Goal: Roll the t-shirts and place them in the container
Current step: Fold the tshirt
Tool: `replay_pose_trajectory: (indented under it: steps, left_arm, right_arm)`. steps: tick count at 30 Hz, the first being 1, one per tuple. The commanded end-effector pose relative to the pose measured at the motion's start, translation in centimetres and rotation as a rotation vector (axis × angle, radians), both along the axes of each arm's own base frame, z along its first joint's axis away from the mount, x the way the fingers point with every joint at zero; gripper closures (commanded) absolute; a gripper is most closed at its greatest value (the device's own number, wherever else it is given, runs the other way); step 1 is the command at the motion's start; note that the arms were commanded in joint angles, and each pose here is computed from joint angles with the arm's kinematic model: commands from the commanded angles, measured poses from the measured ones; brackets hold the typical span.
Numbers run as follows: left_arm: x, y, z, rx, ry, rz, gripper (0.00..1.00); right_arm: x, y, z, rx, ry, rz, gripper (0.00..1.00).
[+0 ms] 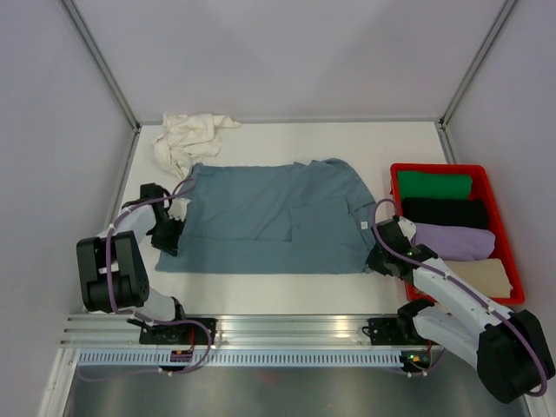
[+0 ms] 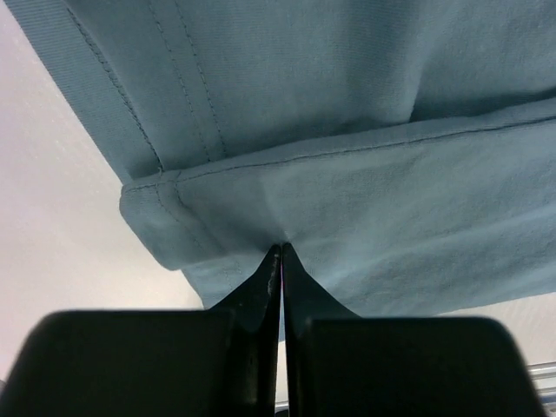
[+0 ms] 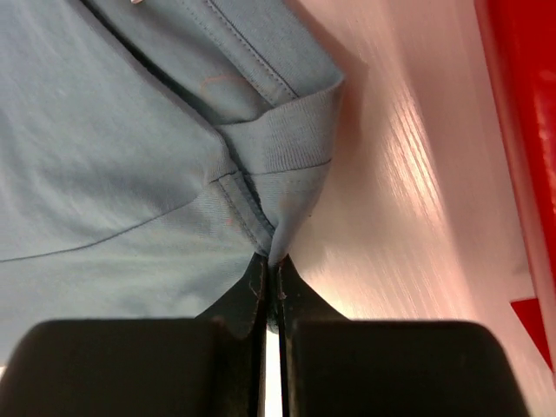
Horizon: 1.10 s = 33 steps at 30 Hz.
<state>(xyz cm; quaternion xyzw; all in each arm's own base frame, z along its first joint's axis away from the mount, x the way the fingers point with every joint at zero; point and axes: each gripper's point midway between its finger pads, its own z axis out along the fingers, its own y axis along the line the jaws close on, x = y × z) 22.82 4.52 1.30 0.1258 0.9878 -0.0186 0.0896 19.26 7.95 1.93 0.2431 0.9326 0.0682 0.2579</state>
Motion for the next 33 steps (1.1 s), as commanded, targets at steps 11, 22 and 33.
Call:
replay_pose_trajectory:
  steps: [11,22,33]
  left_arm:
    - [-5.9,0.2,4.9,0.086,-0.082,-0.241,0.98]
    - [-8.3,0.0,6.5,0.081,-0.026,-0.28,0.98]
    - [-3.1,-0.4,6.4,0.024,-0.103,-0.298,0.73]
  right_arm:
    - [-2.3,0.5,8.0,0.055,0.009,0.077,1.0]
    - [-5.0,-1.8,9.0,0.004,0.005,0.049,0.97]
    - [-4.9,-2.8,8.0,-0.052,0.009,0.033,0.36]
